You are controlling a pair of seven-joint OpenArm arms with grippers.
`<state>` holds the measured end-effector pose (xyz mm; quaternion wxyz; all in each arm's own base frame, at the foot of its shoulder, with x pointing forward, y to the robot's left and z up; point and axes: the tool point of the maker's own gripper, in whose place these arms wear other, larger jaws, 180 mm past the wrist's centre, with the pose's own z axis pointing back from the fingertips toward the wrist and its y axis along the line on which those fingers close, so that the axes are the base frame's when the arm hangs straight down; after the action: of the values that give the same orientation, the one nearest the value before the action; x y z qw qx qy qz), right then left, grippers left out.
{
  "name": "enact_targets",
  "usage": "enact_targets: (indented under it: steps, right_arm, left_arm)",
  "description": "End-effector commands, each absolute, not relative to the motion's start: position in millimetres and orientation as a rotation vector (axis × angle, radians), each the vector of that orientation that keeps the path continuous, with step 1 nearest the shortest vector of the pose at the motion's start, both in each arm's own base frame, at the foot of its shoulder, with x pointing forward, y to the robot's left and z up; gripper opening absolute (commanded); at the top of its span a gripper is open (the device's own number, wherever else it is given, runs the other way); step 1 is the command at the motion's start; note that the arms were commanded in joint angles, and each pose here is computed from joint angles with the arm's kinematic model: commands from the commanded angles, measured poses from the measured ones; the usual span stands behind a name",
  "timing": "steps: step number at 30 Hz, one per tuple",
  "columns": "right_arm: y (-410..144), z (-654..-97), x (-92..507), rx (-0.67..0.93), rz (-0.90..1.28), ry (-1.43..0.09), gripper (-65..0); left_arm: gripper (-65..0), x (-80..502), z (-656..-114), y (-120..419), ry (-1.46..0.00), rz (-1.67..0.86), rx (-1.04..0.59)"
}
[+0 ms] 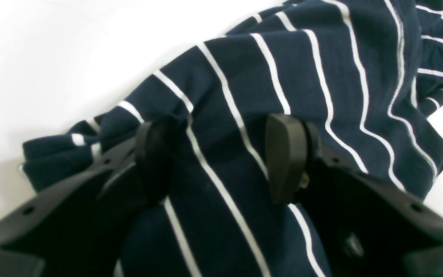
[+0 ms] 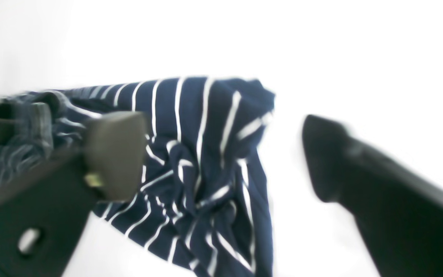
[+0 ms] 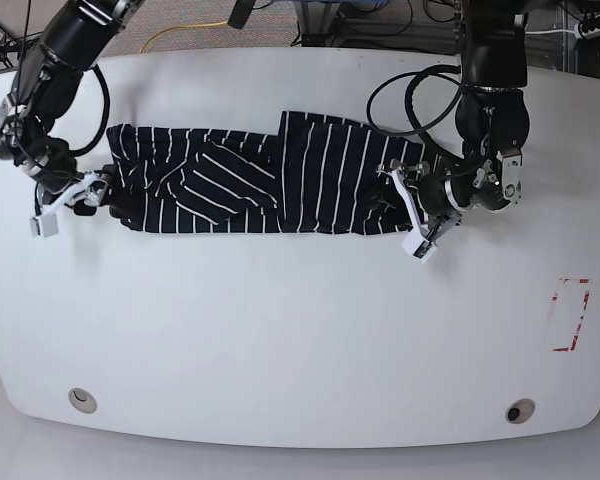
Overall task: Fold the T-shirt properly
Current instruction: 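Grasp the shirt's end with the right gripper and pull it outward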
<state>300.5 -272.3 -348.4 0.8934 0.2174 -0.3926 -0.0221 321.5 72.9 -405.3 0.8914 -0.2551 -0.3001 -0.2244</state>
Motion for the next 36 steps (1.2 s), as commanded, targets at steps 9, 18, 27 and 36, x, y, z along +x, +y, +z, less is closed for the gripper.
enact_targets:
  steps: [9, 18, 27, 36]
  right_arm:
    - [-321.2, -373.0, 288.3, 0.597, -0.251, -0.768, -3.2]
    - [-249.8, -392.3, 278.3, 0.679, -0.143, -0.701, -3.6]
    - [-190.6, -385.2, 286.0, 0.774, -0.099, -0.742, -7.1]
    - [-194.5, -380.2, 294.8, 0.773, -0.127, -0.765, -65.0]
  left_arm:
    - [-31.1, 322.0, -404.8, 78.0, -0.615, -0.476, -0.507]
    - [-33.5, 322.5, -403.8, 77.3, -0.617, -0.478, -0.509]
    - [-33.5, 322.3, -403.7, 77.4, -0.616, -0.480, -0.508]
    - [-33.5, 322.3, -403.7, 77.4, -0.616, -0.480, -0.508]
